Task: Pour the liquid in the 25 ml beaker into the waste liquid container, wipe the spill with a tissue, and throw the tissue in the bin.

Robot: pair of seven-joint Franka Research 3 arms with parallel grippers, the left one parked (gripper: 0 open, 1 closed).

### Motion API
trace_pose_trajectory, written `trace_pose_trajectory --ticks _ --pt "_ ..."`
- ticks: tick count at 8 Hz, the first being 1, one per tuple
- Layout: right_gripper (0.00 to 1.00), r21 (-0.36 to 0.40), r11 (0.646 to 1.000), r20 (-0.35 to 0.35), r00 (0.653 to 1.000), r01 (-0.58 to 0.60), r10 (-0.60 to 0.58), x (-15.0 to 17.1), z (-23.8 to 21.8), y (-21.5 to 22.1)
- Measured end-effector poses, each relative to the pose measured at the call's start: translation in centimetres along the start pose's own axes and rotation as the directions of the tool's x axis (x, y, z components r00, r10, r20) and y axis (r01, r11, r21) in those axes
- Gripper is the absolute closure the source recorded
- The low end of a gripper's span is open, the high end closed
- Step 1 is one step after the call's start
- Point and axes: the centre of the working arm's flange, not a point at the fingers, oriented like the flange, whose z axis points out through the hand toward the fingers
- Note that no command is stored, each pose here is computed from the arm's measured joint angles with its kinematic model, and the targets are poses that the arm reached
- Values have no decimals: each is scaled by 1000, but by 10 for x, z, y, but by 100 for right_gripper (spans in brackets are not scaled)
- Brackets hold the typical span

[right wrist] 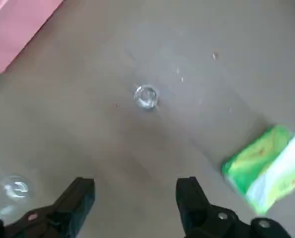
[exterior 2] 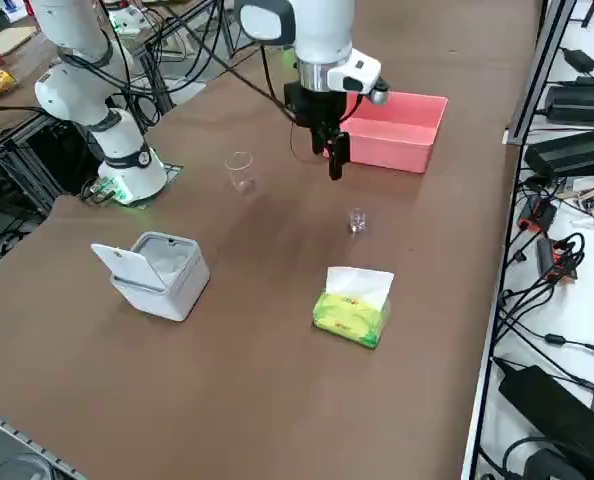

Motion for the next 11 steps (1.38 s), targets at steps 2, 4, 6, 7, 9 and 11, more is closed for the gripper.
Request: trace_pose_trajectory --ticks 2,4,6,7,9,11 --pt "0 24 983 -135 975 183 -178 -11 26 4" --pt "0 52 954 -230 933 297 -278 -24 55 10" --pt "0 64 928 -307 892 368 -333 -42 79 24" --pt "0 62 913 -356 864 403 -357 -49 89 29" --pt "0 55 887 -440 809 458 -390 -57 111 33" --pt "0 49 866 -477 773 497 -417 -64 137 40"
